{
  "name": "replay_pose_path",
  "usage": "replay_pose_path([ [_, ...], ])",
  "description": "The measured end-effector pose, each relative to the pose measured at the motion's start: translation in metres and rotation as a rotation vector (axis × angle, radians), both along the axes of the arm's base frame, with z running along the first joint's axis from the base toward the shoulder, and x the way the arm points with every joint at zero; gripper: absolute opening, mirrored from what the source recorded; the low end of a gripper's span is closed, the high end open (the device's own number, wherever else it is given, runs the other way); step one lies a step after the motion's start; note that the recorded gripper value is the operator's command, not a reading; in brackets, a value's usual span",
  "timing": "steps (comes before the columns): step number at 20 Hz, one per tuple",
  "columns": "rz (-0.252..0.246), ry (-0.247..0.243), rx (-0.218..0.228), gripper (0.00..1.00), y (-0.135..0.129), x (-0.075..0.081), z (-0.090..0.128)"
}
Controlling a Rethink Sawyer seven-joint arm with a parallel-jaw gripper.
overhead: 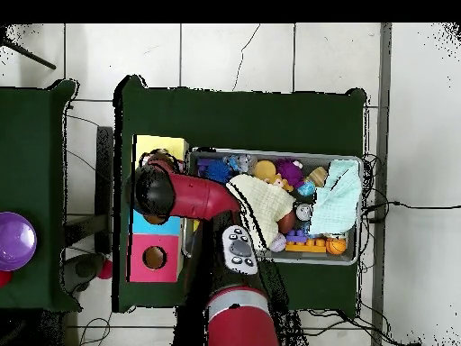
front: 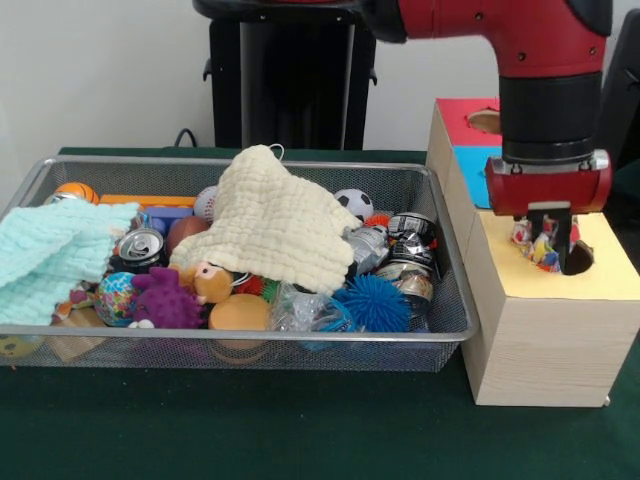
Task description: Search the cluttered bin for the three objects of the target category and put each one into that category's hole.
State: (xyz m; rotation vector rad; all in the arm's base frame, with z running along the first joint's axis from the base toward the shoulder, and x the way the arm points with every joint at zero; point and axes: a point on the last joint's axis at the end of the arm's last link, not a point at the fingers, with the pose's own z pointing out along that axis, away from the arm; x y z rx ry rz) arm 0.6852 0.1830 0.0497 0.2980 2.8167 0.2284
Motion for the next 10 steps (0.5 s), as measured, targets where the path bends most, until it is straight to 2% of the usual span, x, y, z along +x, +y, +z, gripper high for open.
replay_pose_path([
  [4, -0.046, -0.026, 0.06, 0.0, -0.003, -0.001, -0.022],
  [10, -0.066, -0.051, 0.079, 0.0, -0.005, 0.002, -0.026],
])
